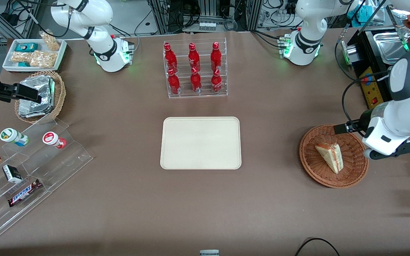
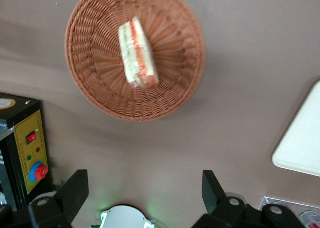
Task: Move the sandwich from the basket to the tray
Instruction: 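Lower the open left gripper onto the wrapped sandwich in the basket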
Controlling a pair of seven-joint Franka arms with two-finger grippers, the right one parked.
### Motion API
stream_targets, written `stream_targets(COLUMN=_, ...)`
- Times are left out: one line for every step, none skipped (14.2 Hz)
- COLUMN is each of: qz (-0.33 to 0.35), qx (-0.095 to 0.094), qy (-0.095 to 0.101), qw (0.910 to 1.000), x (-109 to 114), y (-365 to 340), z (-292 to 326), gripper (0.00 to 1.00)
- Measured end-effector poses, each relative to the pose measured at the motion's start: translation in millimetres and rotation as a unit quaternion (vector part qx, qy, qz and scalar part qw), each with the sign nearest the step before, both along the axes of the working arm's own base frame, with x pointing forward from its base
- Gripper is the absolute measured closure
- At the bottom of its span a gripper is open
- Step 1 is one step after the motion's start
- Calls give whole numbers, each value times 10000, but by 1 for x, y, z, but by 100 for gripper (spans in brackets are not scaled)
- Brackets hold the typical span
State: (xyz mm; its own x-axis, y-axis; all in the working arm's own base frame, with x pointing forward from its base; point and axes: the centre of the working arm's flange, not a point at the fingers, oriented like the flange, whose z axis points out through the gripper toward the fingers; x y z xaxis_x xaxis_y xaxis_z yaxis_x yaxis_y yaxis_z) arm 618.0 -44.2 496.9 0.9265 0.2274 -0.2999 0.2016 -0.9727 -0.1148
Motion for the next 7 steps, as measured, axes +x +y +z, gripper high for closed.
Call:
stream_targets(qz=86, qx=5, qy=98, qw=9999, x=0, y=11, z=-12, gripper=0)
stream_targets(qz=210, qx=-11, qy=135, qw=9997, x=3, y=26, z=-26, gripper=0)
stream_targets(qz=325, qx=-45, qy=84, qw=9994, x=7, y=41, z=-42, gripper=0)
stream_targets(qz=399, qx=-83, qy=-78, qw=9991, x=12, y=51, z=-62, gripper=0)
stream_targets(qz=413, qx=-117, qy=-292, qw=9987, x=14, y=53, z=-86, gripper=0)
stream_targets(qz=432, qx=-143, qy=-523, qw=9976, x=12, y=51, z=-111, gripper=0)
stream_targets(qz=517, qx=-155, qy=-756, qw=9957, x=9, y=47, z=-137, gripper=0)
